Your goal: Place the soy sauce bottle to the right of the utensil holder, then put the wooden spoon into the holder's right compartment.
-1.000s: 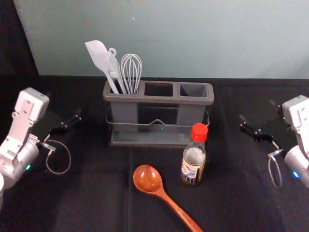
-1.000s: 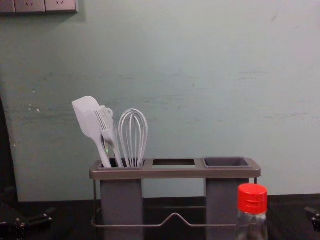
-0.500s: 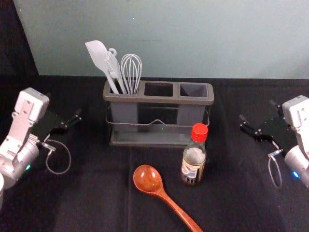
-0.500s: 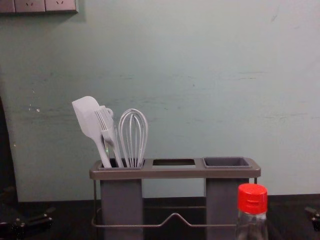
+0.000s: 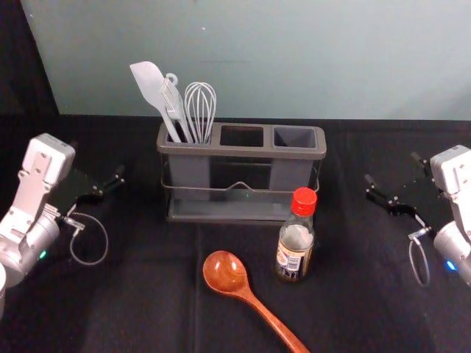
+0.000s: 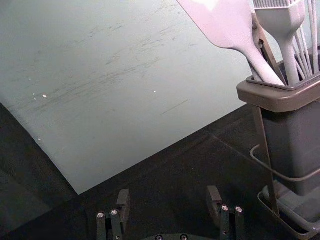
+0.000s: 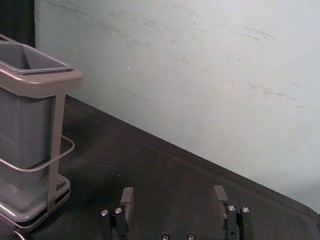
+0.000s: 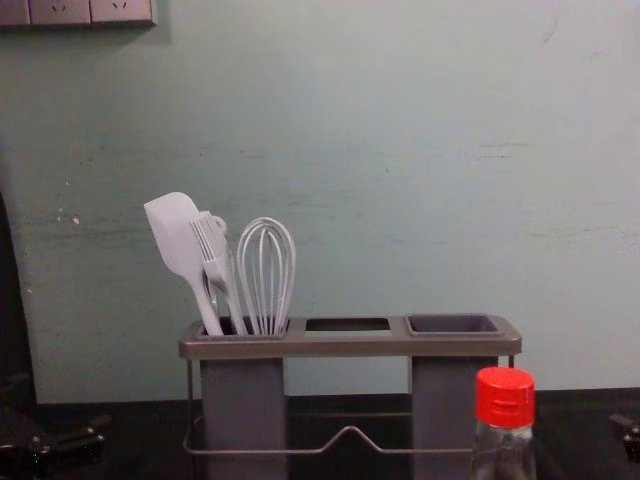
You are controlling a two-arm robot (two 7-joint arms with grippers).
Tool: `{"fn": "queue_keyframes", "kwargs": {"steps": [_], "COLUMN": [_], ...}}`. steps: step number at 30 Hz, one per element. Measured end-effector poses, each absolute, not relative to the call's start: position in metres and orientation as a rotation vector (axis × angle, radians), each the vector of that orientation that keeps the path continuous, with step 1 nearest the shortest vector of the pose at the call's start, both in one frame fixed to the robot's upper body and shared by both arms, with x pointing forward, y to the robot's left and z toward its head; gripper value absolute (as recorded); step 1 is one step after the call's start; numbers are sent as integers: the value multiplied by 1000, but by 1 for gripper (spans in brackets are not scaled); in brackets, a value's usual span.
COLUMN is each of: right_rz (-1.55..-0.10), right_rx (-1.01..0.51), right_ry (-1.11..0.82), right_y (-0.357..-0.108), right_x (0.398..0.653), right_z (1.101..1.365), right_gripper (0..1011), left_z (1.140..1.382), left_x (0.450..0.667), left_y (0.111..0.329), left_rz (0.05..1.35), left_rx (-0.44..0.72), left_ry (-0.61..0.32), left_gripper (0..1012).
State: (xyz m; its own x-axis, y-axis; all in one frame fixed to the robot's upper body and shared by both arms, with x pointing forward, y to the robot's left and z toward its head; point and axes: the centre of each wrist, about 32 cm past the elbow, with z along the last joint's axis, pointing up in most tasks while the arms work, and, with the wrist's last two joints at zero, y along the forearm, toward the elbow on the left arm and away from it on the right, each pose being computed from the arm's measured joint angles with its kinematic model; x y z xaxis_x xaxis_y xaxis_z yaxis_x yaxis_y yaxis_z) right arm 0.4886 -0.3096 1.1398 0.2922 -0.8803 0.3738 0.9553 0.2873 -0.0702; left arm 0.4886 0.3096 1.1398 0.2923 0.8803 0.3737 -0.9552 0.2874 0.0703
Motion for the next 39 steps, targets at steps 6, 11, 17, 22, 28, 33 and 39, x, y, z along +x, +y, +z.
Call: {"fn": "queue_keyframes", "kwargs": {"steps": [6, 11, 17, 22, 28, 33, 39], "right_rz": [-1248, -1251, -1258, -1264, -1266, -1243, -1191], "right_rx": [-304, -283, -242, -203, -141, -85, -28], "right_ry": [-285, -310, -340, -358, -381, -375, -336], "right_y": [-310, -311, -315, -319, -327, -333, -339], "right_x": [489, 487, 482, 475, 461, 446, 428], "right_z": [1140, 1144, 1158, 1170, 1187, 1198, 1206], "right_gripper": [1004, 1004, 1004, 1004, 1004, 1004, 1004], "left_z": [1140, 1140, 1140, 1140, 1140, 1140, 1140], "left_x": [489, 489, 489, 489, 489, 489, 489], "left_y": [310, 310, 310, 310, 310, 310, 310], "left_rz": [1248, 1248, 1248, 1248, 1248, 1248, 1248], "left_rx": [304, 305, 304, 304, 304, 304, 305], "left_ry": [-285, -285, -285, -285, -285, -285, -285], "left_gripper": [1005, 1005, 1005, 1005, 1005, 1005, 1005]}}
